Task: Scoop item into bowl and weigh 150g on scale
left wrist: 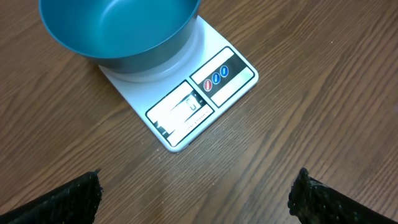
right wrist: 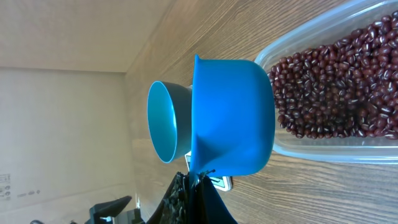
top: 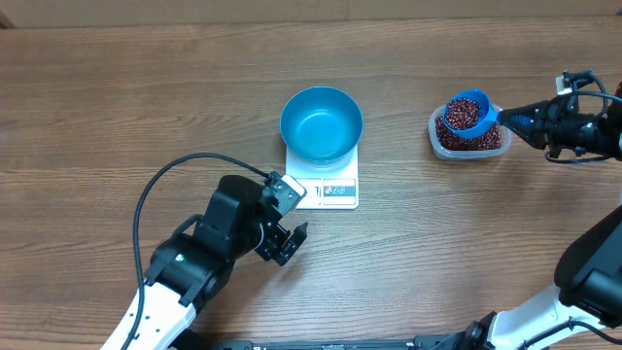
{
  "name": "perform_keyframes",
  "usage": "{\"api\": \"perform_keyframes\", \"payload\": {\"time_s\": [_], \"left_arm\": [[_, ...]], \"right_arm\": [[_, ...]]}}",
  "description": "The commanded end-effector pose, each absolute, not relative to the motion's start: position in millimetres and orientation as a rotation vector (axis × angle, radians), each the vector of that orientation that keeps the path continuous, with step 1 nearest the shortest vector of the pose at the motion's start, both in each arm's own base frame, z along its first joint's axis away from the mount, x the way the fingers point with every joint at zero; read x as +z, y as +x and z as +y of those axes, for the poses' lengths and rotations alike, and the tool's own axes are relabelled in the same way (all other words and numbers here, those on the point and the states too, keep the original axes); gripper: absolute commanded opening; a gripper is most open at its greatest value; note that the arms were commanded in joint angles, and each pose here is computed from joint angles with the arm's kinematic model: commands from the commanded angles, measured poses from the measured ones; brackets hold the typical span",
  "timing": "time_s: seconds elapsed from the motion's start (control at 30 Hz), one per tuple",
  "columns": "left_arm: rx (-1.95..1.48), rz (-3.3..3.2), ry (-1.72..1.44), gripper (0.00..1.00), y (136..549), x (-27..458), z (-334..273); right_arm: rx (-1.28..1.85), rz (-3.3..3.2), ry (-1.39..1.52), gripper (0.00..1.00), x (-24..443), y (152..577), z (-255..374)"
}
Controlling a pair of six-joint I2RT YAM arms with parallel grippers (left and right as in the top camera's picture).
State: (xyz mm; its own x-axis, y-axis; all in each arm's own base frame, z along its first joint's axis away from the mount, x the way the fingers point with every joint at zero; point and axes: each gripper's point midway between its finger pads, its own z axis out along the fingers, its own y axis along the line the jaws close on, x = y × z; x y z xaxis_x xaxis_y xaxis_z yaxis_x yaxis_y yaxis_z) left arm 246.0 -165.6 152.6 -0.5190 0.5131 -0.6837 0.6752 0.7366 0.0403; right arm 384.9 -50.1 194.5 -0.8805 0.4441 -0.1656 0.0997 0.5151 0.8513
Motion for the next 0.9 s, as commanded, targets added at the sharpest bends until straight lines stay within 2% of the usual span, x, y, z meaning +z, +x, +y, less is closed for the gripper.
{"api": "perform_keyframes", "payload": {"time_s": [0.0, 0.5, 0.87], "left_arm": [[-0.287, 2.237, 0.905, 1.00, 251, 148, -166], [-0.173, 2.215, 0.930, 1.00, 260, 147, -156], [-0.237, 2.194, 0.947, 1.00, 258, 150, -165]], "right_arm": [[1.334, 2.373, 0.434, 0.04, 199, 386, -49], [1.329, 2.380, 0.438, 0.04, 198, 385, -49], [1.329, 2.380, 0.438, 0.04, 198, 385, -49]]}}
